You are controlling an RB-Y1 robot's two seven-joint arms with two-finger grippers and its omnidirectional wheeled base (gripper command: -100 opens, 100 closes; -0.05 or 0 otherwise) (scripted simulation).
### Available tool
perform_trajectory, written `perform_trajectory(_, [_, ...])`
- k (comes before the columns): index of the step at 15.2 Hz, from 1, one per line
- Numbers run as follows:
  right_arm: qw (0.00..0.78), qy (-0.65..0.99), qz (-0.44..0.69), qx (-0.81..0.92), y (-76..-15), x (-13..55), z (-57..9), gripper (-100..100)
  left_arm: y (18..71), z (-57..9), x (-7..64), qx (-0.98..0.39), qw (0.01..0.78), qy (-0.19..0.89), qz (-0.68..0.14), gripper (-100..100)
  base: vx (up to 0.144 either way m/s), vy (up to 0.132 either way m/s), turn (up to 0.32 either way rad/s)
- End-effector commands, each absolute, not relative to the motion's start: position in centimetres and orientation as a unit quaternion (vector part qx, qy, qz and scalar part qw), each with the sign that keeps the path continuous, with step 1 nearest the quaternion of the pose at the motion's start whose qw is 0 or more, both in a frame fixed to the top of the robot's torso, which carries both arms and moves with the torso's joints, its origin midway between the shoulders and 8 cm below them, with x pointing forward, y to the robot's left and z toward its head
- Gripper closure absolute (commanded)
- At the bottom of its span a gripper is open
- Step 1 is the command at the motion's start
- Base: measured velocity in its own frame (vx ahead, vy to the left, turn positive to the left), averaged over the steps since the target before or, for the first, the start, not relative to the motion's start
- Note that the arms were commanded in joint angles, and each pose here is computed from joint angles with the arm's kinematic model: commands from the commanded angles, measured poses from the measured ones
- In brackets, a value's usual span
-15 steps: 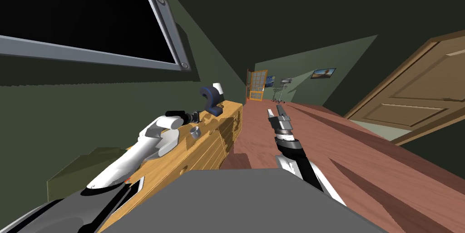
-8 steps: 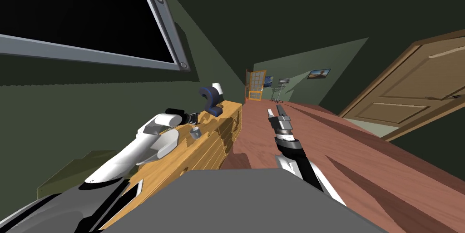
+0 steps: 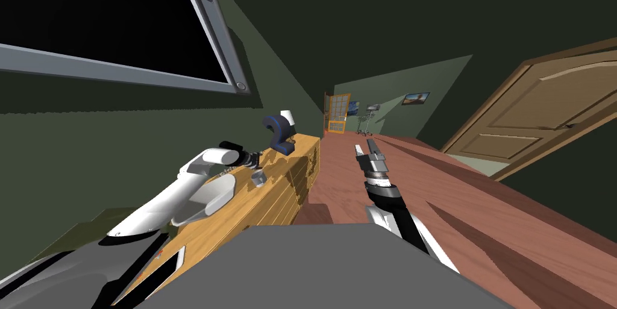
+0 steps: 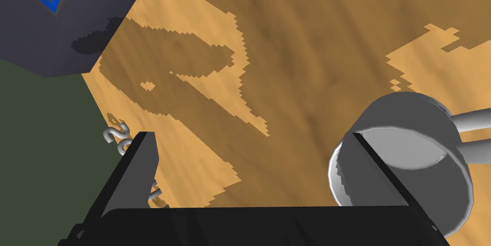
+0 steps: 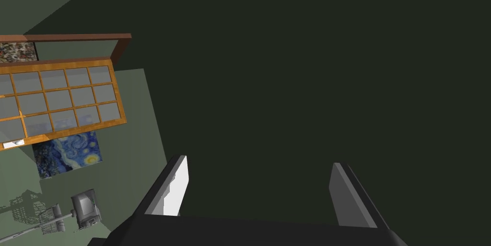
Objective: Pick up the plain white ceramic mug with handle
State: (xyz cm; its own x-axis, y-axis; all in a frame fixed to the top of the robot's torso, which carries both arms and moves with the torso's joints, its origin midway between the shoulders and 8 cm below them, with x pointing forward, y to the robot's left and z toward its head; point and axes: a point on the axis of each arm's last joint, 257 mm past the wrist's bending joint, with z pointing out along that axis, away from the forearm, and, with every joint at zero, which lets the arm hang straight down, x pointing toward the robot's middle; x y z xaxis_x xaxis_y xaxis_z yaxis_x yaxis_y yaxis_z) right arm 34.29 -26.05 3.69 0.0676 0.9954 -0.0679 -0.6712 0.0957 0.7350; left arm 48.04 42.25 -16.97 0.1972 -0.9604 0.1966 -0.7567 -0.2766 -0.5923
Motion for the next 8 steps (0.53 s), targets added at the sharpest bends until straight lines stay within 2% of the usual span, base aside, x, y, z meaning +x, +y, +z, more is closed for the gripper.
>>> perform_trajectory(1, [0.678,0.297,0.615,0.273,-26.0,34.3,3.7,0,42.5,-17.4,47.5,-0.757,0.178,0.573,-0.260,-100,0.005,0.022,0.006])
perform_trajectory(8, [0.678,0.297,0.615,0.273,-26.0,34.3,3.7,0,44.1,-19.6,43.9,-0.802,0.112,0.555,-0.192,-100,0.021,0.029,-0.079])
